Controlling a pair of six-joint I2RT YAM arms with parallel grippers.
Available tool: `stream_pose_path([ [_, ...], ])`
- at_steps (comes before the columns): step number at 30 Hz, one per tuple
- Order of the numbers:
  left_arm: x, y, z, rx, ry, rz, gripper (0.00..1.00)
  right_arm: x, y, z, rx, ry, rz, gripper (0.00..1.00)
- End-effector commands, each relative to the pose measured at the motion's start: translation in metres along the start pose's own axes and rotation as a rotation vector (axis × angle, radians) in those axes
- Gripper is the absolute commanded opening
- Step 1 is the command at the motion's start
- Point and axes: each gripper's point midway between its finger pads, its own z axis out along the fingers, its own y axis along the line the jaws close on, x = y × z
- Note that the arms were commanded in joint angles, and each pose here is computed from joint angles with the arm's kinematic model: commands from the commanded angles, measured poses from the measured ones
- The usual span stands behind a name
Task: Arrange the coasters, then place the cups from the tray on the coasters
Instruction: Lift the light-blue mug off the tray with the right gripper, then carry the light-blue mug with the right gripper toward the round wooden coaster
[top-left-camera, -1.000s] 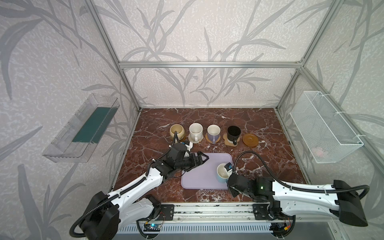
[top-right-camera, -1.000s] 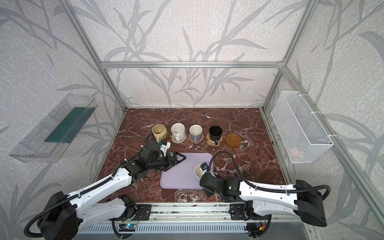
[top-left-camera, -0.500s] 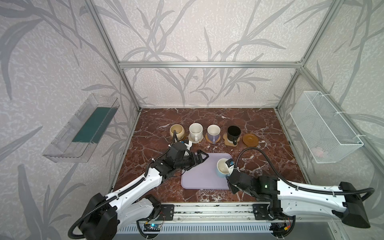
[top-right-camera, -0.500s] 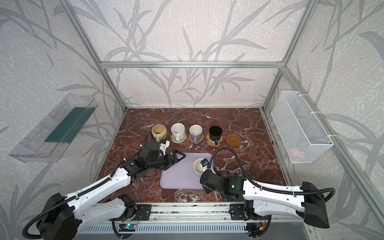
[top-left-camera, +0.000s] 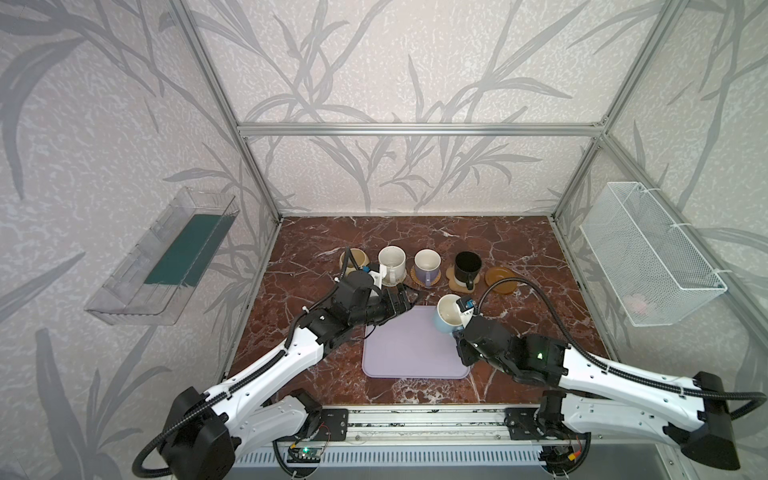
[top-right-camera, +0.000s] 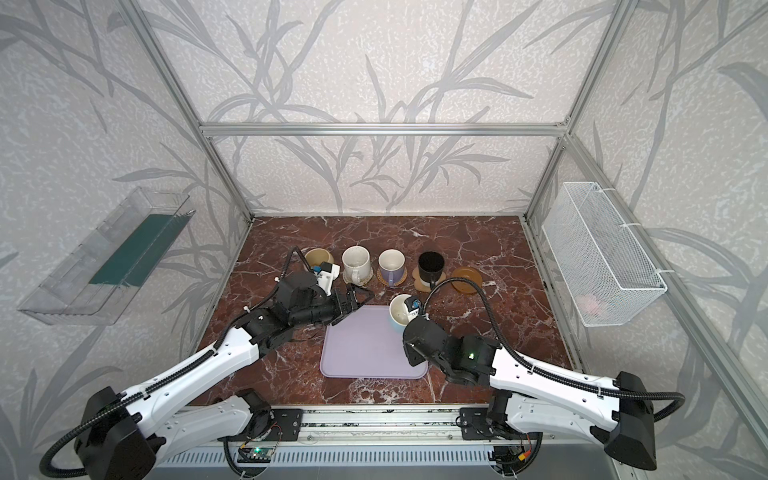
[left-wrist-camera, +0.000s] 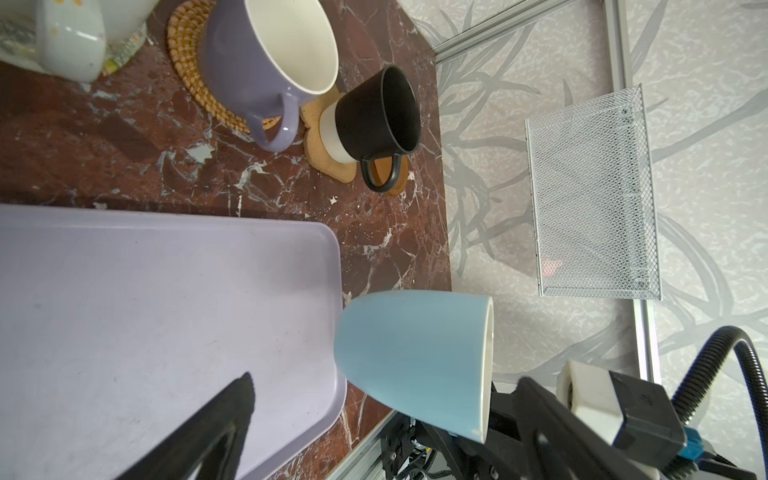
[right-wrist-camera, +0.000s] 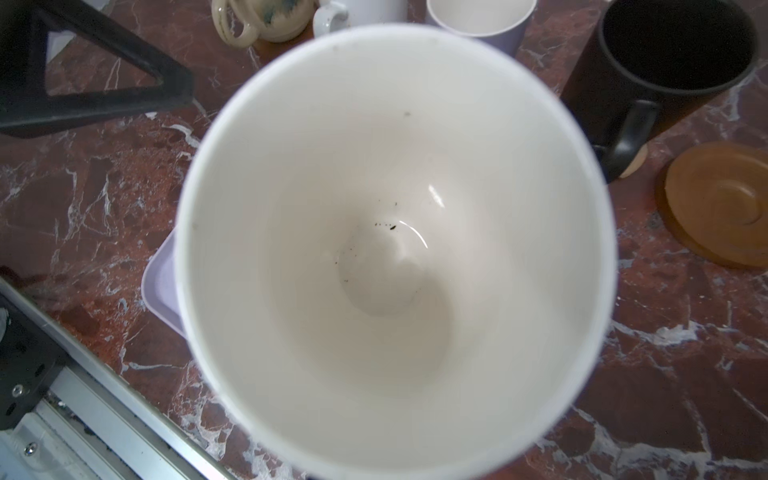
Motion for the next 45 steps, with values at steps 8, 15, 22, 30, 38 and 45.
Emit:
stream_pose_path([
  [8, -0.031, -0.046, 0.013, 0.016, -0.008, 0.069, 0.99, -0.063, -0.043, -0.021, 0.038, -0.072, 0.074, 0.0],
  [15, -0.046, -0.071, 0.036, 0.044, 0.026, 0.119, 0.99, -0.08, -0.075, -0.027, 0.073, -0.074, 0.105, 0.0],
  [22, -0.049, -0.089, 0.071, 0.043, 0.076, 0.163, 0.99, -0.099, -0.102, -0.029, 0.118, -0.077, 0.112, 0.0],
  [30, -0.049, -0.115, 0.102, 0.02, 0.082, 0.241, 0.99, -0.109, -0.138, -0.024, 0.169, -0.074, 0.182, 0.0],
  [38, -0.043, -0.131, 0.133, -0.014, 0.096, 0.291, 0.99, -0.104, -0.178, -0.009, 0.248, -0.042, 0.249, 0.0],
  [45, -0.047, -0.137, 0.154, -0.017, 0.073, 0.295, 0.98, -0.097, -0.206, 0.008, 0.294, 0.004, 0.288, 0.0],
])
